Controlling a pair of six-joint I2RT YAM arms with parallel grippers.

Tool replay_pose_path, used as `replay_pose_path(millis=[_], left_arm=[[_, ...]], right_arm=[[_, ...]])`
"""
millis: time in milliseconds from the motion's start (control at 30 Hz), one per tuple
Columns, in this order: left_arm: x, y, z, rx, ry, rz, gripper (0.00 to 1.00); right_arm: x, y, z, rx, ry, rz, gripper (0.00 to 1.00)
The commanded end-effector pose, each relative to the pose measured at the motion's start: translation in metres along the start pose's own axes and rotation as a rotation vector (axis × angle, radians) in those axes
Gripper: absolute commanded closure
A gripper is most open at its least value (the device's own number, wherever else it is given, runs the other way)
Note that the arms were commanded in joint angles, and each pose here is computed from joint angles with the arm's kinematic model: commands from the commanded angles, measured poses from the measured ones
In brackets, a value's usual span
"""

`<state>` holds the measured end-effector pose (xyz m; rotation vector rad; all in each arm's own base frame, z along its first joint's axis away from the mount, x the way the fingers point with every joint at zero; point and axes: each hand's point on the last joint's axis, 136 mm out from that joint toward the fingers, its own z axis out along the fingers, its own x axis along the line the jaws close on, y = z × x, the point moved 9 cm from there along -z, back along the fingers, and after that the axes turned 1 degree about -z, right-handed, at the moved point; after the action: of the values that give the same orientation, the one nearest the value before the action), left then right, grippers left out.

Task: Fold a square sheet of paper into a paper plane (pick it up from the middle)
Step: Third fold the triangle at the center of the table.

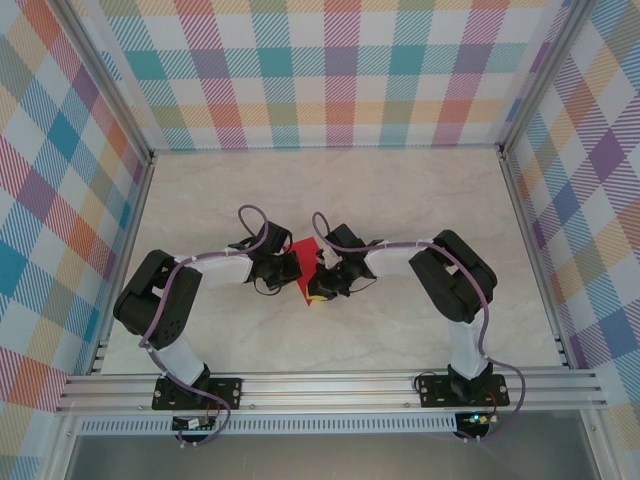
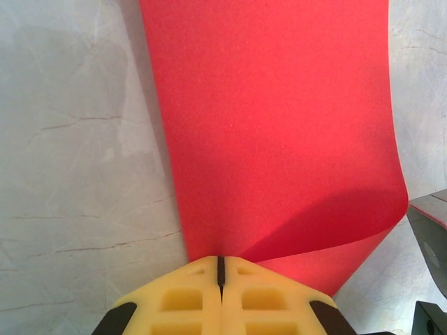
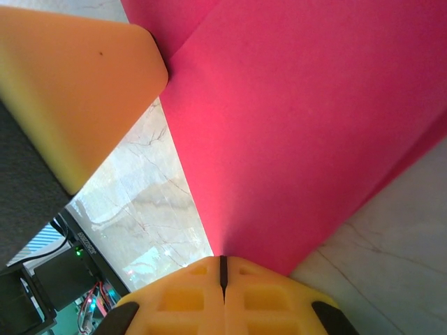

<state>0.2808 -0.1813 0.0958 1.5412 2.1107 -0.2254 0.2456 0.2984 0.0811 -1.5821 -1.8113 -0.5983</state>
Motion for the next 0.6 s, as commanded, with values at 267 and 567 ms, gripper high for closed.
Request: replay_pose_path(millis=[267,567], left_arm=[[0.021,-0.010,0.007,0.023,0.109,-0.030,1.00],[0.022,-0.010,0.007,0.024,0.109,-0.030,1.00]], right_arm=[[0.002,-0.020,0.002,0.076,0.036,-0.054,0.96],[-0.013,-0.017,0.007,0.053,-0.117,-0.003,0.97]])
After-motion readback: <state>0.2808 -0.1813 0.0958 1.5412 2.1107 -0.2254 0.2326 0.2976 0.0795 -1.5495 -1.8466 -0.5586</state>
